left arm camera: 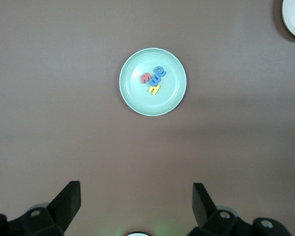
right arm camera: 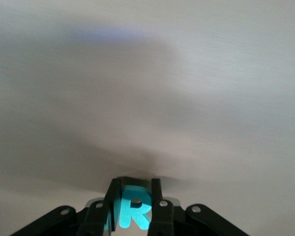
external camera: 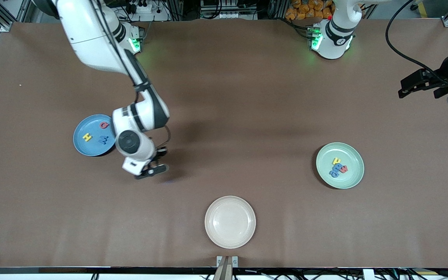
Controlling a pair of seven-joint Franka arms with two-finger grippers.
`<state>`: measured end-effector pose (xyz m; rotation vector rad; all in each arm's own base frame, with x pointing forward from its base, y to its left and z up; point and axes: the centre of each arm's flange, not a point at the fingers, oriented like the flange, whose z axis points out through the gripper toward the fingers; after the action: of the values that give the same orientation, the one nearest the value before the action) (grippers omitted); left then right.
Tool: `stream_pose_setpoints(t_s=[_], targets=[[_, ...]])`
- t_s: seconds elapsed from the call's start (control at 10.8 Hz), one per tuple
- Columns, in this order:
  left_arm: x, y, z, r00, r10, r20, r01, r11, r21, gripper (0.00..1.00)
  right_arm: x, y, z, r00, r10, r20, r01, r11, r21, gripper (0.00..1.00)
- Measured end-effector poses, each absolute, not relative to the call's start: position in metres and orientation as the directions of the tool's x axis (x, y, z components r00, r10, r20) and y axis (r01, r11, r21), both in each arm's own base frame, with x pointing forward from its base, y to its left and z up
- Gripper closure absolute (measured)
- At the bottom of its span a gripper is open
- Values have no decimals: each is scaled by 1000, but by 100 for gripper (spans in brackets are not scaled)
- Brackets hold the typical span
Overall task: Sort uppercase to blue plate, lowercase to green plate
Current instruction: 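Carry the cyan R to the blue plate and open the right gripper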
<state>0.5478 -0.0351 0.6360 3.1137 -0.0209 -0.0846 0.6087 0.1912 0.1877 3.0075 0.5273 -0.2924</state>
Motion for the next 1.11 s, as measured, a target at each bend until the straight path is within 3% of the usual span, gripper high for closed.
stream_pose_setpoints(t_s=[0.46,1.11], targets=[[549,-35,642,999,-16,-40,-15,-1000,28,0,617,95,251,878,386,-282,400,-916,-8,71],[548,-49,642,998,-48,-39,-47,-999,14,0,563,-4,202,853,315,-416,343,-939,-8,70]])
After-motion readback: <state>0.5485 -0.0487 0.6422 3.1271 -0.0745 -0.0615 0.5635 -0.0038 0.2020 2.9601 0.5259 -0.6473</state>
